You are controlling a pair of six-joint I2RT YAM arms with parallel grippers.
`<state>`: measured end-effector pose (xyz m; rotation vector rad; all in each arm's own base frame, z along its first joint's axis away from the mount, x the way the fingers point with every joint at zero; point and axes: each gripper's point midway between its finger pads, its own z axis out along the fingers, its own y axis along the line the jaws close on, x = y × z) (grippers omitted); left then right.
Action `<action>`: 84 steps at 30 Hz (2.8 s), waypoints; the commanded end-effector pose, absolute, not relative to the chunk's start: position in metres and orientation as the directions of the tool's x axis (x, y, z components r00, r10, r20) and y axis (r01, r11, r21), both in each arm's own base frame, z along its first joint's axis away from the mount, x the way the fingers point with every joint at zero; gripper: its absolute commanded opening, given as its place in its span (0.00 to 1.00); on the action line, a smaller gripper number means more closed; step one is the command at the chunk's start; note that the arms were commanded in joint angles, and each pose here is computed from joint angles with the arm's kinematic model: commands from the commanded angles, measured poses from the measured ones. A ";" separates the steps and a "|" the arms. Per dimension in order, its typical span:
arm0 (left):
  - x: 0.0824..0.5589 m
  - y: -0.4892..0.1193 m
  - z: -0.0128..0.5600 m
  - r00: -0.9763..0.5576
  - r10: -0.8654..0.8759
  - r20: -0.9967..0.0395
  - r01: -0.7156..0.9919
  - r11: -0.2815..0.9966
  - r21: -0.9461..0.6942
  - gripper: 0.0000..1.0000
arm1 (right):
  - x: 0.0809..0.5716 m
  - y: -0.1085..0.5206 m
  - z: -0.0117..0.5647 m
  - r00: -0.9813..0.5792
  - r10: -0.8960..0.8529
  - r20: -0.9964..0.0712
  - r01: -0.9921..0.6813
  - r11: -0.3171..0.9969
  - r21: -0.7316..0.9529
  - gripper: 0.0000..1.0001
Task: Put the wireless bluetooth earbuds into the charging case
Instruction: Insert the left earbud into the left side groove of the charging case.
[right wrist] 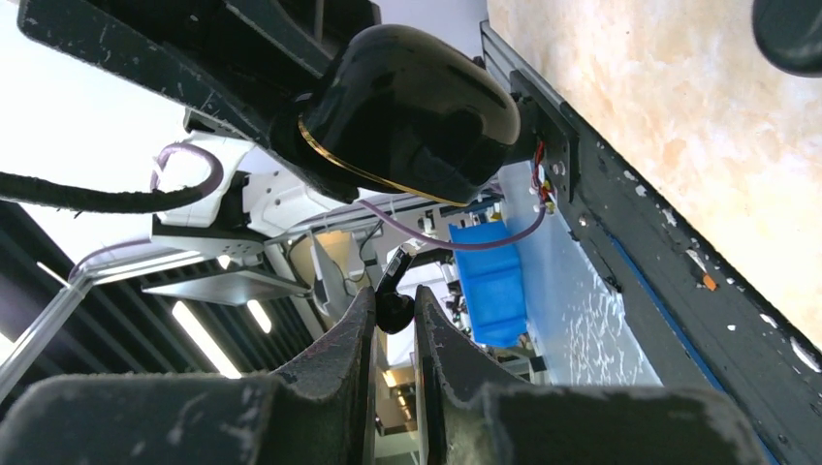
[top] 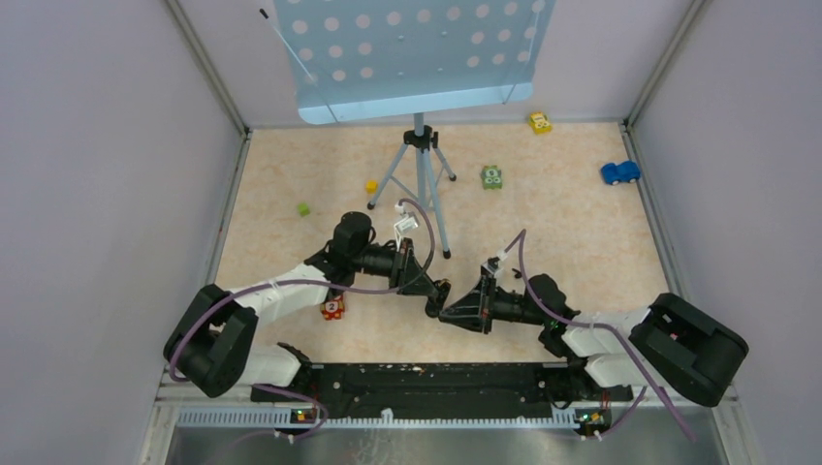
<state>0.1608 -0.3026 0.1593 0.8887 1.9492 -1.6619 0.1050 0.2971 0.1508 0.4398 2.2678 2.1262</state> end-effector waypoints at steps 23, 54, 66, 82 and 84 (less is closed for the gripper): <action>0.161 -0.306 0.180 -0.677 0.209 -0.705 0.727 0.042 -0.686 0.00 | 0.127 0.303 0.170 -0.974 0.201 0.108 0.106 -0.022 0.994 0.00; 0.160 -0.304 0.177 -0.678 0.210 -0.705 0.727 0.048 -0.685 0.00 | 0.127 0.292 0.152 -0.971 0.215 0.106 0.115 0.030 0.993 0.00; 0.160 -0.306 0.176 -0.685 0.206 -0.699 0.719 0.037 -0.694 0.00 | 0.124 0.295 0.148 -0.973 0.202 0.111 0.124 0.049 0.991 0.00; 0.158 -0.305 0.175 -0.685 0.212 -0.698 0.718 0.028 -0.696 0.00 | 0.126 0.299 0.155 -0.973 0.201 0.115 0.118 0.005 0.993 0.00; 0.158 -0.305 0.174 -0.687 0.213 -0.694 0.715 0.031 -0.698 0.00 | 0.125 0.298 0.157 -0.973 0.201 0.113 0.115 -0.002 0.993 0.00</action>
